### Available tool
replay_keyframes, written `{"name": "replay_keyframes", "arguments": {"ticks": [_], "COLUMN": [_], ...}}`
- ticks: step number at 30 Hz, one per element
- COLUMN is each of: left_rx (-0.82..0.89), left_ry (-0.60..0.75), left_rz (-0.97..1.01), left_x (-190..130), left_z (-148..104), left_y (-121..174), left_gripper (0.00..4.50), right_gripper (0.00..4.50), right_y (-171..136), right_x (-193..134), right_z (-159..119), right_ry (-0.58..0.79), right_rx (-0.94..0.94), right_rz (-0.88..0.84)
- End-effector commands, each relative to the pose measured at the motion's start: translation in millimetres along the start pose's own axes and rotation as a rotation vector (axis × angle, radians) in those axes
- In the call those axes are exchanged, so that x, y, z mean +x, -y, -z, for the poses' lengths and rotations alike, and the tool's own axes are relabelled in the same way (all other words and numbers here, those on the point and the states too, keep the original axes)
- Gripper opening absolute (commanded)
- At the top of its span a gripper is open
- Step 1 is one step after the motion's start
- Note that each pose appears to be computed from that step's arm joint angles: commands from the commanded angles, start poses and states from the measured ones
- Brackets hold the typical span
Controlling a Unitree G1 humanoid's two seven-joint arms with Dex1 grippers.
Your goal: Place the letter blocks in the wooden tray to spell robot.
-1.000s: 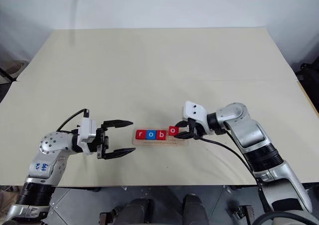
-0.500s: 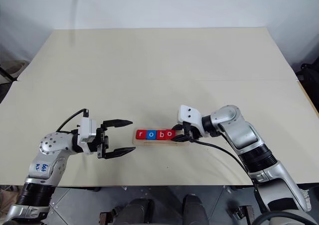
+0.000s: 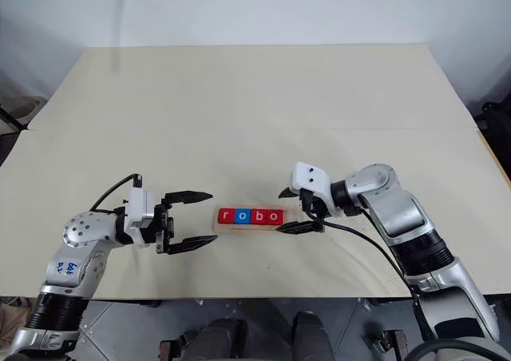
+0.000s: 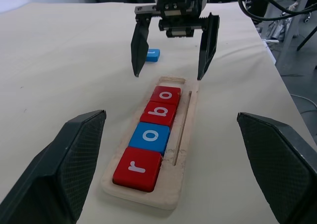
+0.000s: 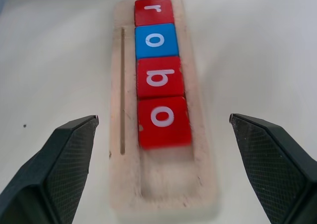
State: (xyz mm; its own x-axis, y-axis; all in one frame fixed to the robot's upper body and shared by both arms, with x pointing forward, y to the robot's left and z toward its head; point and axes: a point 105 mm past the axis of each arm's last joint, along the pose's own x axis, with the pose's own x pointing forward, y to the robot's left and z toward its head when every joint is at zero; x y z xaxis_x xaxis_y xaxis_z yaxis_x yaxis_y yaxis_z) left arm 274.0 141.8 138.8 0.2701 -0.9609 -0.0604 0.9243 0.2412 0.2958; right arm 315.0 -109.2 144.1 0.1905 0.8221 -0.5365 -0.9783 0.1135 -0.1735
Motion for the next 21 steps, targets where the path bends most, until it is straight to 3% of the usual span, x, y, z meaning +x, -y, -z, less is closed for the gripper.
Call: {"name": "replay_keyframes", "arguments": {"ticks": [1, 4, 7, 14, 21], "left_rx": [0.039, 0.037, 0.033, 0.021, 0.018], "left_ry": [0.013, 0.013, 0.016, 0.026, 0.036], "left_rz": [-0.007, -0.012, -0.018, -0.018, 0.004], "left_x": [-1, -2, -2, 4, 8], "left_z": [-9, -8, -7, -4, -4], "left_y": [0, 1, 0, -6, -10], "left_gripper": [4.50, 4.50, 4.50, 4.50, 4.50], "right_gripper": [4.47, 4.47, 4.47, 4.47, 4.47], "right_y": [4, 6, 10, -11, -28], "right_x": [-32, -52, -79, -114, -122], "right_z": [-4, 7, 22, 58, 78], "right_ry": [0.049, 0.068, 0.124, 0.220, 0.198], "right_rx": [-0.010, 0.032, 0.093, 0.243, 0.242], "right_rz": [0.080, 0.168, 0.367, 0.637, 0.742]}}
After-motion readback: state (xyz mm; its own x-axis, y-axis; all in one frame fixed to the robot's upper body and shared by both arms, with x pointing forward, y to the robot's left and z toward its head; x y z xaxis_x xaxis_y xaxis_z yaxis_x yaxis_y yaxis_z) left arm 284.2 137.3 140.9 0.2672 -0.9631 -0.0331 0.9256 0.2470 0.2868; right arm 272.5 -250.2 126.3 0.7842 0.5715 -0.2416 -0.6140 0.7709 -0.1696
